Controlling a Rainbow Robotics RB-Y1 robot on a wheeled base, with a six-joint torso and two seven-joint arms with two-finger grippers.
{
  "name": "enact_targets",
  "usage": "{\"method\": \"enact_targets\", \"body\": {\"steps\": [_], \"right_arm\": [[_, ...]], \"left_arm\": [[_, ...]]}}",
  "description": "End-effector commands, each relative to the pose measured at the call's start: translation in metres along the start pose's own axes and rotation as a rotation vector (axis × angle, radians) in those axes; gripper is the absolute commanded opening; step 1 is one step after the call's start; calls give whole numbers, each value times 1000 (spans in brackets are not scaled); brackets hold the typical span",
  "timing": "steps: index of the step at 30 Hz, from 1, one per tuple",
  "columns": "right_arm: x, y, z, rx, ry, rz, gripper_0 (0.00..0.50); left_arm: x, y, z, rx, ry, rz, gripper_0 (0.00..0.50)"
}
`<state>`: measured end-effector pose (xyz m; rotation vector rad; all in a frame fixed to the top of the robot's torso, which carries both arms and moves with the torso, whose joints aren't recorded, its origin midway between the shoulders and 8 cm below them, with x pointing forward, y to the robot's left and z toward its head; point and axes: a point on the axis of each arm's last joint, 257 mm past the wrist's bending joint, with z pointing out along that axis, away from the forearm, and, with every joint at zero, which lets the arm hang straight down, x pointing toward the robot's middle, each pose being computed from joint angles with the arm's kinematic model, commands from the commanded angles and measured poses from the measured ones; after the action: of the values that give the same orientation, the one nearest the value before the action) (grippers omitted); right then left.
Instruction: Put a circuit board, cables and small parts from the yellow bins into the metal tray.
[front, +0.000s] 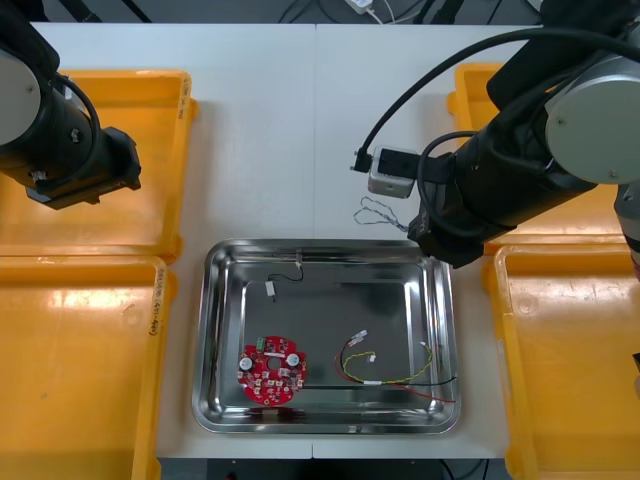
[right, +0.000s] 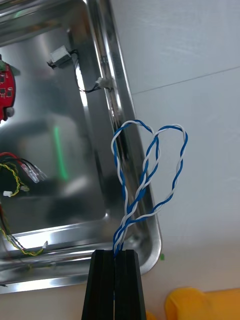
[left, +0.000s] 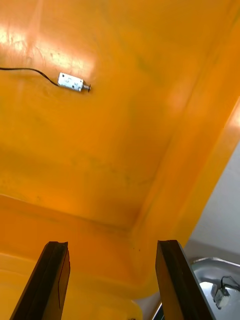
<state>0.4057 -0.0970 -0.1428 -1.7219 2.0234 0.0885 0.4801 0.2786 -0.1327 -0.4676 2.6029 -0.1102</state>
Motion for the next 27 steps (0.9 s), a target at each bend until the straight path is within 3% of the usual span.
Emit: {"method": "enact_targets", "body": {"steps": [1,7,13,19,27], "right_arm": [[-3,27,13,-34,-1,-47,0],[0,41,27,-56,42,-84,0],[-6,49,40,-52,51,-120,0],[-5,47,54,0,99,-140,0],[-7,39,70,83,156,-160,0]], "left_arm": [[-51,7,-26,1,-92,39,500],[-69,24,-17,-25,-102,21,500],[-85,35,-9,-11,-110,-49,500],[-93,44,-5,-25,-105,-123,500],[-100,42,-1,-9,-115,-300,500]]}}
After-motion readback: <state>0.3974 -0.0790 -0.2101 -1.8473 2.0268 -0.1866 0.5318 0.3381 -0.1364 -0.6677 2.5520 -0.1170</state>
